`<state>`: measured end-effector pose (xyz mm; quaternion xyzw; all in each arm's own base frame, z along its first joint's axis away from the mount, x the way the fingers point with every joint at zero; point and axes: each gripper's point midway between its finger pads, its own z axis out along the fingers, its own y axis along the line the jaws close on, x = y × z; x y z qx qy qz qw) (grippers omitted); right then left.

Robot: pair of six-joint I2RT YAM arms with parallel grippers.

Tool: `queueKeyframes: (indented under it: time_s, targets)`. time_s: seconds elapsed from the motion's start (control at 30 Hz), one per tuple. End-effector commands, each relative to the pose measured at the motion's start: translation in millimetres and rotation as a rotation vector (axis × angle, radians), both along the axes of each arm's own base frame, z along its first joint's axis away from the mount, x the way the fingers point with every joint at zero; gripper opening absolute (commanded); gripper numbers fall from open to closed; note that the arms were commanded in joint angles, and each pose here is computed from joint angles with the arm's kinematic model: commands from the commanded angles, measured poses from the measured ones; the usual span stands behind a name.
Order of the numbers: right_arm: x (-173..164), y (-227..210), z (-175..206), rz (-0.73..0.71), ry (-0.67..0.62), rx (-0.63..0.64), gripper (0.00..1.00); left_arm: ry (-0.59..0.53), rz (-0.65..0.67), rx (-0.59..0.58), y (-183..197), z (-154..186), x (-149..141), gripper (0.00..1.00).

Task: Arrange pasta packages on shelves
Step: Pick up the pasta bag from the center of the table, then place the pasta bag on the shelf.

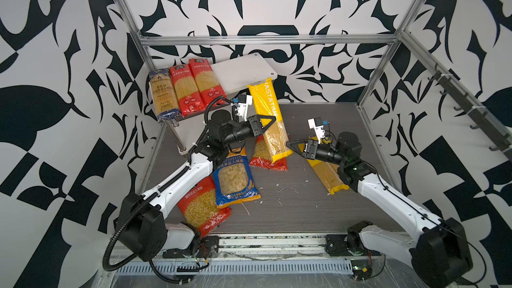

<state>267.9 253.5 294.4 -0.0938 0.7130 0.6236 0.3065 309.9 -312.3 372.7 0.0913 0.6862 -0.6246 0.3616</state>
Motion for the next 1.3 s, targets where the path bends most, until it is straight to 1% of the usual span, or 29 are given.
queueKeyframes:
  time_s: [0.0,0.1,0.17,0.23,0.3,0.4,0.47,0.5,0.57,0.63,0.7,0.8,0.87,0.93,1.03,1.1,1.2,1.27]
  targets:
    - [1,17,43,0.032,-0.107,0.119,0.68,-0.164,0.017,-0.124,7,63,-6,0.2]
    - [5,27,50,0.043,-0.11,0.168,0.52,-0.169,0.026,-0.128,9,66,-4,0.2]
    - [6,28,56,0.05,-0.112,0.22,0.39,-0.169,0.048,-0.127,14,67,-1,0.2]
    - [9,28,59,0.05,-0.11,0.245,0.27,-0.165,0.069,-0.13,20,68,2,0.23]
    - [11,29,63,0.048,-0.113,0.251,0.17,-0.161,0.078,-0.131,24,68,3,0.29]
    - [14,30,74,0.047,-0.135,0.249,0.09,-0.154,0.078,-0.122,25,67,1,0.47]
    - [16,30,85,0.049,-0.16,0.236,0.07,-0.146,0.078,-0.111,27,63,-1,0.58]
    - [18,30,91,0.049,-0.169,0.229,0.06,-0.139,0.079,-0.103,27,59,-2,0.62]
    - [26,31,103,0.046,-0.18,0.205,0.05,-0.143,0.086,-0.087,33,55,-12,0.68]
    - [35,32,114,0.047,-0.187,0.182,0.03,-0.122,0.095,-0.066,37,39,-16,0.71]
    - [45,35,129,0.052,-0.196,0.167,0.02,-0.102,0.104,-0.045,39,21,-23,0.73]
    - [67,44,142,0.045,-0.167,0.117,0.0,-0.086,0.146,-0.006,45,-7,-33,0.75]
    - [83,51,149,0.036,-0.139,0.106,0.0,-0.095,0.178,0.047,44,-27,-43,0.76]
    - [97,60,160,0.038,-0.11,0.131,0.0,-0.125,0.203,0.101,40,-46,-51,0.76]
    - [106,78,175,0.04,-0.1,0.149,0.0,-0.164,0.25,0.183,35,-76,-59,0.77]
    - [110,91,184,0.042,-0.102,0.149,0.0,-0.188,0.255,0.213,31,-89,-66,0.77]
    - [123,110,189,0.036,-0.072,0.15,0.0,-0.202,0.254,0.24,28,-102,-73,0.77]
    - [136,123,186,0.03,-0.042,0.14,0.0,-0.202,0.262,0.25,29,-108,-75,0.77]
